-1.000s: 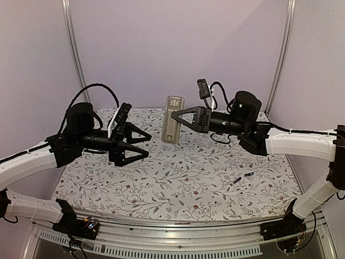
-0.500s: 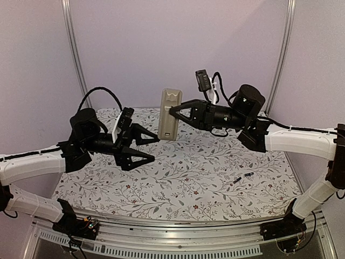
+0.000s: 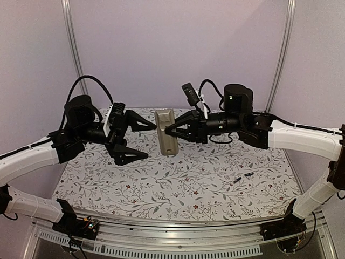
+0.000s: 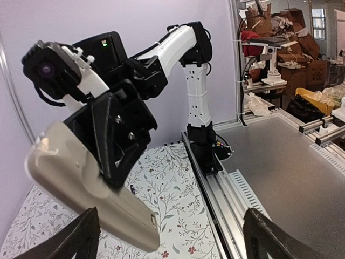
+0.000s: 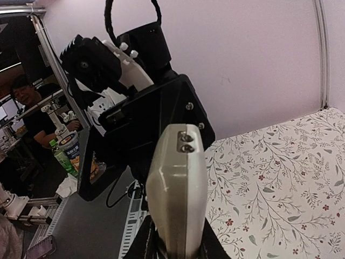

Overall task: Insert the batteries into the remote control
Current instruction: Pass from the right arm to the left

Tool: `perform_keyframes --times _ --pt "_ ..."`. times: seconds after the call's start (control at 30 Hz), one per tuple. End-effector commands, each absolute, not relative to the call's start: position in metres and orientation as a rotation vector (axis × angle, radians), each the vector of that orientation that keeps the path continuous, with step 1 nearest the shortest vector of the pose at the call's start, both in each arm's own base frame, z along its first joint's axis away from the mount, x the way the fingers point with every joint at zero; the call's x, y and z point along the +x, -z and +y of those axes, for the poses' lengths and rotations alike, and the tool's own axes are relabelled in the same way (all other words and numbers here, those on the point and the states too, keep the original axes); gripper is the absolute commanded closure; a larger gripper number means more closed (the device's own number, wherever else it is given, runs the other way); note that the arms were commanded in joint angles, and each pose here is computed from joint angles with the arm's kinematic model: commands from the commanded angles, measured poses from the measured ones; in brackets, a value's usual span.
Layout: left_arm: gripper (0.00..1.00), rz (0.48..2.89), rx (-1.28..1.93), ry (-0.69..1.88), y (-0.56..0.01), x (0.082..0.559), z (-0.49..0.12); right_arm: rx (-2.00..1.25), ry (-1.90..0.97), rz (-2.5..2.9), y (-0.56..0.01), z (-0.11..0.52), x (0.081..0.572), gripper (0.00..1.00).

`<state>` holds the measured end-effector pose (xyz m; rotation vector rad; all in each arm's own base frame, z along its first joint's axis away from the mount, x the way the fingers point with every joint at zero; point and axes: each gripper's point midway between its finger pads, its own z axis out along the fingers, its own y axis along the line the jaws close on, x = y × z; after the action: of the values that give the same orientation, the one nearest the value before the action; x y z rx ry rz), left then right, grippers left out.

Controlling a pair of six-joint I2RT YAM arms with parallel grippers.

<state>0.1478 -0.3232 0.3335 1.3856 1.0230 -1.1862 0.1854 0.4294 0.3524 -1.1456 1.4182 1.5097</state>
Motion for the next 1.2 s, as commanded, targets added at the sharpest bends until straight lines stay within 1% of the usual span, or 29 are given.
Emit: perform_keyframes --times 0.0,0.03,0.1,0.2,0.27,0.37,0.47,0.57,0.63,0.73,0.83,0.97,1.03,1.17 --pt "0.11 1.202 1.371 1.063 -0.335 0.177 -0.322 -1.215 -1.121 1.576 -0.324 0.429 0.195 1.0" --pt "0.12 1.249 1.391 1.081 -0.33 0.175 -0.323 -1.255 -1.035 1.593 -0.314 0.431 0.199 1.0" --pt "0.14 1.311 1.419 1.076 -0.322 0.171 -0.326 -1.309 -0.965 1.618 -0.304 0.433 0.2 1.0" --pt "0.18 1.405 1.395 1.047 -0.313 0.176 -0.328 -1.389 -0.934 1.589 -0.3 0.439 0.192 1.0" --pt "0.19 1.446 1.366 1.026 -0.31 0.184 -0.329 -1.444 -0.915 1.542 -0.301 0.443 0.183 1.0" --pt "0.19 1.429 1.32 0.984 -0.322 0.195 -0.329 -1.508 -0.91 1.501 -0.302 0.448 0.172 1.0" --pt "0.14 1.358 1.307 0.996 -0.347 0.201 -0.321 -1.524 -0.877 1.516 -0.293 0.445 0.173 1.0" --pt "0.13 1.301 1.33 0.954 -0.366 0.203 -0.314 -1.514 -0.854 1.528 -0.29 0.439 0.173 1.0" --pt "0.14 1.312 1.363 0.916 -0.363 0.204 -0.313 -1.504 -0.858 1.53 -0.291 0.437 0.173 1.0" --pt "0.17 1.374 1.405 0.918 -0.344 0.203 -0.317 -1.489 -0.876 1.51 -0.298 0.439 0.172 1.0" --pt "0.18 1.402 1.457 0.961 -0.329 0.19 -0.325 -1.479 -0.892 1.476 -0.307 0.442 0.172 1.0" --pt "0.19 1.372 1.569 0.988 -0.319 0.166 -0.33 -1.474 -0.914 1.45 -0.313 0.444 0.17 1.0" --pt "0.25 1.398 1.59 0.959 -0.309 0.165 -0.332 -1.475 -0.918 1.444 -0.314 0.444 0.169 1.0" --pt "0.49 1.468 1.533 0.93 -0.307 0.18 -0.34 -1.495 -0.936 1.42 -0.316 0.447 0.165 1.0"
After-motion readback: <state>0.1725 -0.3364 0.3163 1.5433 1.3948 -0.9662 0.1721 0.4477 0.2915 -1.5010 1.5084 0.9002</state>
